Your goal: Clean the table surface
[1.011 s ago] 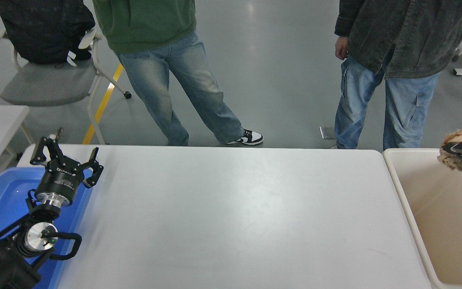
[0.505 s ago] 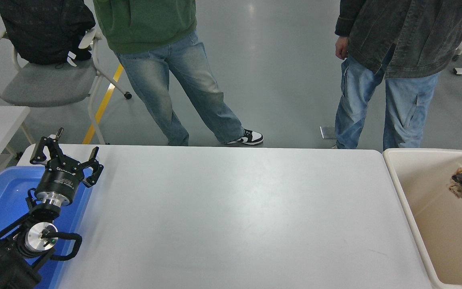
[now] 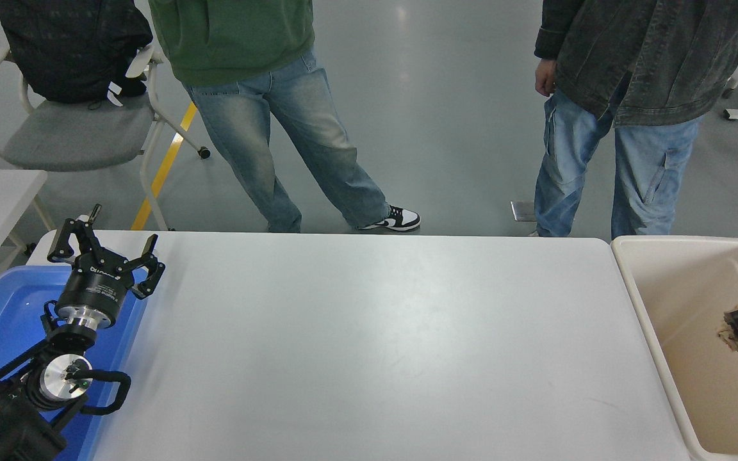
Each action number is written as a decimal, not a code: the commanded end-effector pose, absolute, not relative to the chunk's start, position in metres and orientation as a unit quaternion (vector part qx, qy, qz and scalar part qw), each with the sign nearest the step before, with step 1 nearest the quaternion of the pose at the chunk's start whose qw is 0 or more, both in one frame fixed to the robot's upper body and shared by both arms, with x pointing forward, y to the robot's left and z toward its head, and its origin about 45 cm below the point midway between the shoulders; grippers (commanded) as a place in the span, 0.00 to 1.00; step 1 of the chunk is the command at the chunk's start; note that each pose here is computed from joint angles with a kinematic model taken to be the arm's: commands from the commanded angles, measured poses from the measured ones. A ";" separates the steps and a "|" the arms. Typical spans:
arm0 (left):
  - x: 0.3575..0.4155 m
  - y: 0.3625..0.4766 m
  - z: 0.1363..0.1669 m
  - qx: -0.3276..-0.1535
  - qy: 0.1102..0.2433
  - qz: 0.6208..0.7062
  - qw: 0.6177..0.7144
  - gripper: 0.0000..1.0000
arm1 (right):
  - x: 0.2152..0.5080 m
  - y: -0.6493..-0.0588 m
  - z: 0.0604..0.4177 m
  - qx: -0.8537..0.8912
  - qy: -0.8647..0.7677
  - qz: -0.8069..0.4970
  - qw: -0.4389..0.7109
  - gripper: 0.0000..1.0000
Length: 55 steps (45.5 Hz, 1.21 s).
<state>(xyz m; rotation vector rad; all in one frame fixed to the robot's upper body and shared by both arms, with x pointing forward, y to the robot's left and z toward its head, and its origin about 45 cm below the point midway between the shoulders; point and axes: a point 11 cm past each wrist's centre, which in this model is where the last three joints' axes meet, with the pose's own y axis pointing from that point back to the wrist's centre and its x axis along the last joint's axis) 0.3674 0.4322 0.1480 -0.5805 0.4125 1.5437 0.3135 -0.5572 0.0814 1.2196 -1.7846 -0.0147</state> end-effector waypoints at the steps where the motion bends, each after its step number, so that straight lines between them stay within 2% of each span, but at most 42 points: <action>1: 0.3674 0.432 0.1480 -0.257 0.182 0.682 0.660 0.99 | 0.309 -0.557 0.078 0.467 -0.753 -0.008 0.463 0.00; 14: 0.3674 0.432 0.1480 -0.257 0.182 0.682 0.660 0.99 | 0.310 -0.558 0.081 0.459 -0.754 0.004 0.469 0.00; 15: 0.3674 0.432 0.1480 -0.257 0.182 0.682 0.660 0.99 | 0.310 -0.559 0.082 0.456 -0.757 0.006 0.468 0.06; 16: 0.3674 0.432 0.1480 -0.257 0.182 0.682 0.660 0.99 | 0.311 -0.560 0.083 0.451 -0.760 0.010 0.467 0.30; 17: 0.3674 0.432 0.1480 -0.257 0.182 0.682 0.660 0.99 | 0.310 -0.563 0.087 0.435 -0.768 0.020 0.470 0.88; 18: 0.3674 0.432 0.1480 -0.257 0.182 0.682 0.660 0.99 | 0.309 -0.565 0.088 0.426 -0.772 0.026 0.472 1.00; 55: 0.3674 0.432 0.1480 -0.257 0.182 0.682 0.660 0.99 | 0.313 -0.573 0.100 0.425 -0.773 0.032 0.469 0.99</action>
